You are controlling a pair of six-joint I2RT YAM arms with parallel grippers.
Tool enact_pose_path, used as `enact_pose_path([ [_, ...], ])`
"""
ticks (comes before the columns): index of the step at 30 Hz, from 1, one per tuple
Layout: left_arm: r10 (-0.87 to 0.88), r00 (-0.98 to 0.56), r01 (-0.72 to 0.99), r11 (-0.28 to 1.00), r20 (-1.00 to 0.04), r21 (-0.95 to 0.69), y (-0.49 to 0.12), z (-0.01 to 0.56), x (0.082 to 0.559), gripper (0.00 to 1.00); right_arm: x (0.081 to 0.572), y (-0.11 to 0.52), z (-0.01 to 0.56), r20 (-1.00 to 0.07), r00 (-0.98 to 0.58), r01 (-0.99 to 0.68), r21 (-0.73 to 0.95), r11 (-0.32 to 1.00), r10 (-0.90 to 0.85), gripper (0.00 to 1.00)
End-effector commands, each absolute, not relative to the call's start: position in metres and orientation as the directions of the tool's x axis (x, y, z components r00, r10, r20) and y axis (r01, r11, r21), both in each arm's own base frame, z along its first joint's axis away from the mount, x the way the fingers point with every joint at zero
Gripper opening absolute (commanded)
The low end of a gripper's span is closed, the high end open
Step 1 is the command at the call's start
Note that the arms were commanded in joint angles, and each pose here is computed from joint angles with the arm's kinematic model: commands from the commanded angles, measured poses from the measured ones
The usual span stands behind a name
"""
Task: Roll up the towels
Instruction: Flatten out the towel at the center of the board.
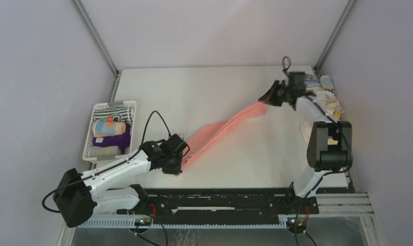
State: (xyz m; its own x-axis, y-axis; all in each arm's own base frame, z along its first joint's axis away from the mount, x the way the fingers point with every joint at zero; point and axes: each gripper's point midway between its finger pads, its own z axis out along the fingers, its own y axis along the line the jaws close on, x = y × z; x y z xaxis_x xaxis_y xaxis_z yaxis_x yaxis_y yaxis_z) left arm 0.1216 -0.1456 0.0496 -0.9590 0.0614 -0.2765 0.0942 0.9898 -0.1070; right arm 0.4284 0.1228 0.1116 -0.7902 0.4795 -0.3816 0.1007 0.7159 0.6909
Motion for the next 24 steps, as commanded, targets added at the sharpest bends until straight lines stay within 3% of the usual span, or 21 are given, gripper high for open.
enact_pose_path([
  [1,0.104,-0.941,0.150,0.981,-0.322,-0.122,-0.154,0.070,0.132,0.00,0.422,0.062,0.174,-0.530,-0.772,0.058,0.491,0.869,0.351,0.00],
  [3,0.103,-0.937,0.154,0.980,-0.334,-0.129,-0.157,0.073,0.135,0.00,0.427,0.061,0.179,-0.529,-0.779,0.053,0.479,0.876,0.336,0.06],
  [6,0.102,-0.934,0.160,0.977,-0.342,-0.144,-0.164,0.075,0.140,0.00,0.441,0.073,0.172,-0.505,-0.799,0.031,0.507,0.861,0.327,0.29],
  [8,0.101,-0.934,0.164,0.973,-0.341,-0.161,-0.172,0.076,0.144,0.00,0.445,0.081,0.167,-0.492,-0.815,0.009,0.519,0.855,0.307,0.39],
  [13,0.129,-0.924,0.205,0.962,-0.360,-0.181,-0.194,0.080,0.161,0.02,0.433,0.065,0.160,-0.526,-0.795,0.026,0.469,0.883,0.303,0.50],
  [16,0.125,-0.918,0.226,0.944,-0.375,-0.239,-0.220,0.085,0.175,0.23,0.411,0.049,0.146,-0.521,-0.795,0.076,0.424,0.903,0.311,0.53],
  [19,0.118,-0.916,0.249,0.917,-0.384,-0.312,-0.252,0.094,0.190,0.40,0.383,0.071,0.138,-0.526,-0.809,0.012,0.431,0.902,0.262,0.55],
  [24,0.039,-0.915,0.248,0.839,-0.401,-0.484,-0.308,0.115,0.213,0.58,0.340,0.091,0.118,-0.489,-0.826,0.006,0.491,0.871,0.282,0.55],
])
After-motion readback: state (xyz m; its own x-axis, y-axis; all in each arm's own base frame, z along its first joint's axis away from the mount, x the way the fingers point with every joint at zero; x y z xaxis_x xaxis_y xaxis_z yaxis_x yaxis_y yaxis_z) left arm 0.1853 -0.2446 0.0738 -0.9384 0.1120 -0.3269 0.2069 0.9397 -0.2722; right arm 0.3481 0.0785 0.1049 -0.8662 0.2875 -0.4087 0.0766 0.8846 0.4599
